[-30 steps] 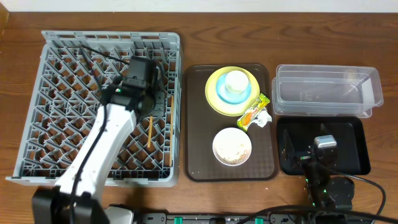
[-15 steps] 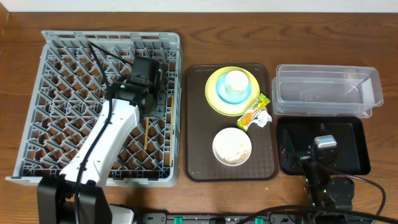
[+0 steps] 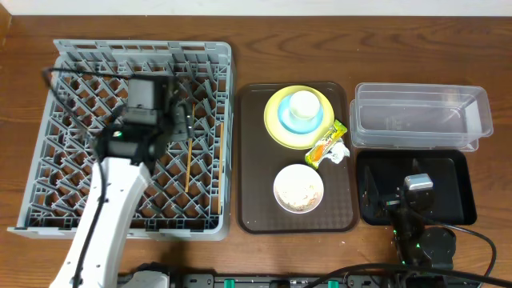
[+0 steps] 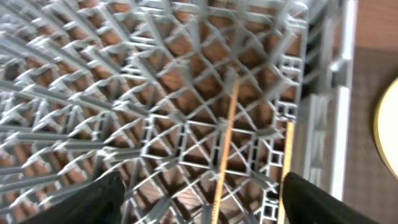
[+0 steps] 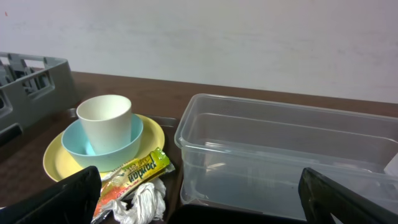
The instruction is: Sort waste into correct bins and load items into the dishwasher
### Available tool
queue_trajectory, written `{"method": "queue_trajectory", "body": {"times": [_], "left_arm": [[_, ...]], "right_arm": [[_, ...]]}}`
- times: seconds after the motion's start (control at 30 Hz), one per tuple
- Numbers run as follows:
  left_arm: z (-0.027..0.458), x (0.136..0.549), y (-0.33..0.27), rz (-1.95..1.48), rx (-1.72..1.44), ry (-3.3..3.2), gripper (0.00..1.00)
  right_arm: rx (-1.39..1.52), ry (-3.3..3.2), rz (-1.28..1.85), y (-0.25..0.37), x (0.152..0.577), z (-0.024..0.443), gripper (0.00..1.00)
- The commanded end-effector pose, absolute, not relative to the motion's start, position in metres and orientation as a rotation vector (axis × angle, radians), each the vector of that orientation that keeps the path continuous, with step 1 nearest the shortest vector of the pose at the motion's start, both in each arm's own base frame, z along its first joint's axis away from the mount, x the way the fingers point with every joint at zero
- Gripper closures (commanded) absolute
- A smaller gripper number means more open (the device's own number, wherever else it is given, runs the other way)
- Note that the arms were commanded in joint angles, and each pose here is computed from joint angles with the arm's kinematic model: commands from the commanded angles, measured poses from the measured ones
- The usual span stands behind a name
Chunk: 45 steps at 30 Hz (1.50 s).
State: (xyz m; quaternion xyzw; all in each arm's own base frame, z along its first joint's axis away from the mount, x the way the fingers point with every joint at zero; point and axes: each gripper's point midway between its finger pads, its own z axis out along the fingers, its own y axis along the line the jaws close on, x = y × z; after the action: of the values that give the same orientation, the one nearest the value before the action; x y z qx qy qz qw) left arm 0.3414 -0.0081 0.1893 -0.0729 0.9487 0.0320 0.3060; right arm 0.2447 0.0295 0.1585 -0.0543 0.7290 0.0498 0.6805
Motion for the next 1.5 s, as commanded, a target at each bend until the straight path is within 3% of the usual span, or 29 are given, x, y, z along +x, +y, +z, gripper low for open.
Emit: {"method": "queue_trajectory", "body": {"times": [0.0, 0.53, 1.47], "left_arm": [[0.1944, 0.3405, 0.002, 0.109, -0.242, 2.492, 0.16], [0.1934, 0.3405, 0.002, 0.109, -0.242, 2.495, 0.08], [0.1936, 0.3405, 0.002, 0.109, -0.242, 2.494, 0.07]], "right_arm": [[-0.107, 1.641, 0.114, 0.028, 0.2448, 0.1572, 0.01], [-0.108, 1.641, 0.114, 0.028, 0.2448, 0.1572, 0.01], [-0.107, 1.641, 0.114, 0.028, 0.2448, 0.1572, 0.01]]}}
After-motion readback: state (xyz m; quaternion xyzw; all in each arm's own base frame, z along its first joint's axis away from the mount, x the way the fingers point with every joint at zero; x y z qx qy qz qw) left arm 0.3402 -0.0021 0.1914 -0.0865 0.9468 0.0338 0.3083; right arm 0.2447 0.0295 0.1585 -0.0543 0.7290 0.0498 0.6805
